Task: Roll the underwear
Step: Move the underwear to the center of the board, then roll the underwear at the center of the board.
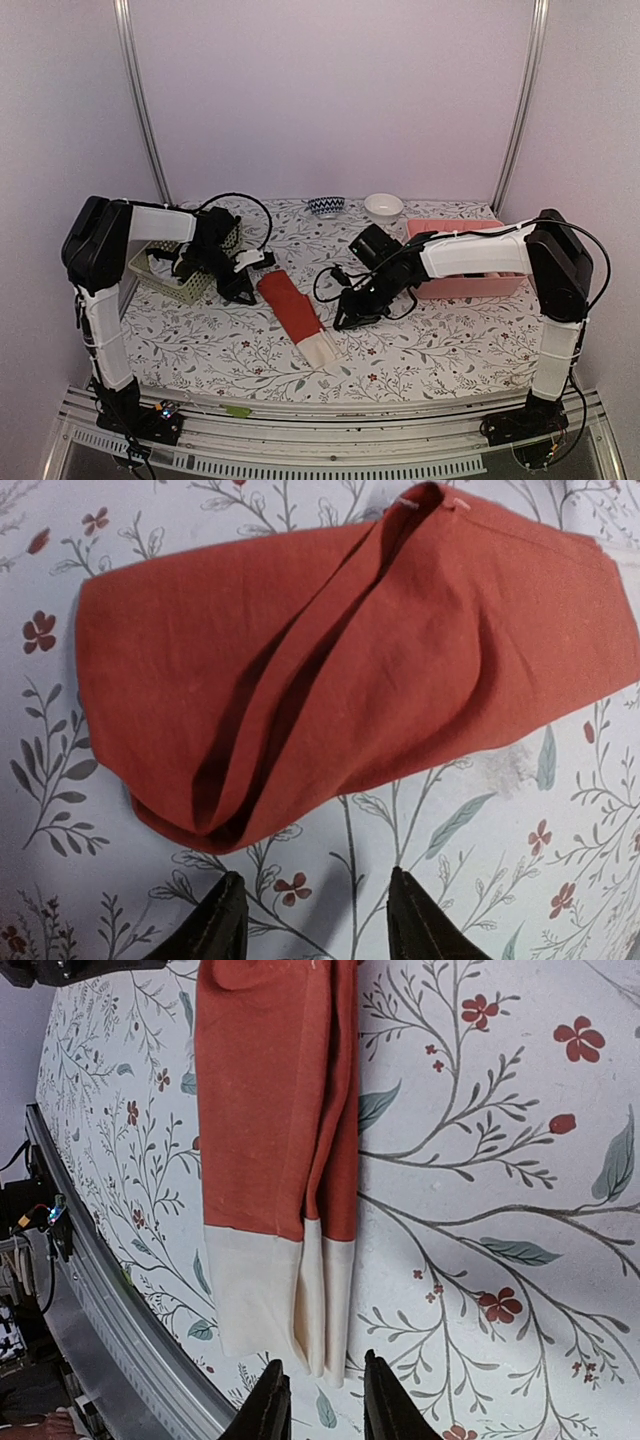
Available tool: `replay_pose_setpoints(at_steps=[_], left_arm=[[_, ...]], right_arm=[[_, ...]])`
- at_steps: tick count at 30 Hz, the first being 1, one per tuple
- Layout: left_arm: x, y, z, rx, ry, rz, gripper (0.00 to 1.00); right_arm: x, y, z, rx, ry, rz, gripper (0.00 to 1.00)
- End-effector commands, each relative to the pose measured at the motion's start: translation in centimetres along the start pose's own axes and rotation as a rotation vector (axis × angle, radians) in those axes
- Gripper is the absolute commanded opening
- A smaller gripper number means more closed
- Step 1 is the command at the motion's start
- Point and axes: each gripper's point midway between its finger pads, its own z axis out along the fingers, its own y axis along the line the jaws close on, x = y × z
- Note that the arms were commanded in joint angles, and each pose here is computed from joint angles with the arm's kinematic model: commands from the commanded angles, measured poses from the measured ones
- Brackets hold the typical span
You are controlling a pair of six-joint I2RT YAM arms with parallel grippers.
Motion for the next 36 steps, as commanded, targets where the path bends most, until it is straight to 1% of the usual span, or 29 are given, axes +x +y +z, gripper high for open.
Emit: replay_pose_setpoints(at_steps=[1,7,11,15,18,20,24,28,30,32,33,34,35,36], left_arm=[[-0.3,0.8,1.8,-0.010,0.033,0.002,0.47],[-2.3,2.2,4.3,-0.044,0.072,0.044,0.41],[-4.4,4.0,5.4,-0.079,0.056,0.064,0.36],[-7.2,6.2,5.8,-0.106,0.000,0.093,0.37],[-9.8,6.6,5.0,-0.114,-0.049,0.136,0.40],[-11.3,6.9,3.2,-0.138,-0.062,0.150,0.42],[-13.6,6.4,-2.6,-0.192,-0.149,0.193,0.50],[-16.2,4.9,-10.0,-0.284,-0.251,0.242,0.56],[-17.7,3.7,-14.8,-0.352,-0.330,0.272,0.60],[-18.9,2.5,-19.0,-0.408,-0.426,0.288,0.73],[-19.1,1.9,-20.4,-0.433,-0.474,0.280,0.82],[-19.4,1.3,-22.1,-0.465,-0.528,0.274,0.92],[-19.2,0.9,-22.4,-0.478,-0.562,0.240,0.95],[-18.7,0.5,-22.5,-0.489,-0.592,0.193,0.96]], right_arm=[[0.1,-1.3,-0.5,0.025,-0.006,0.002,0.27],[0.9,-2.0,-0.9,0.038,-0.004,0.016,0.27],[1.6,-2.1,-1.1,0.023,-0.004,0.021,0.27],[1.3,-1.6,-1.4,0.005,-0.020,0.010,0.27],[0.3,-0.9,-1.9,-0.007,-0.046,-0.011,0.27],[-0.7,-0.4,-2.5,0.002,-0.064,-0.035,0.28],[-3.8,1.1,-4.9,0.028,-0.154,-0.097,0.32],[-7.9,3.6,-8.8,0.045,-0.300,-0.183,0.37],[-9.7,4.7,-11.1,0.066,-0.377,-0.236,0.40],[-11.5,5.8,-13.6,0.088,-0.475,-0.277,0.44],[-12.3,6.4,-15.0,0.091,-0.525,-0.293,0.52],[-12.9,6.9,-16.0,0.090,-0.568,-0.313,0.58],[-13.5,7.2,-16.6,0.095,-0.604,-0.326,0.64],[-13.9,7.3,-16.9,0.100,-0.627,-0.330,0.74]])
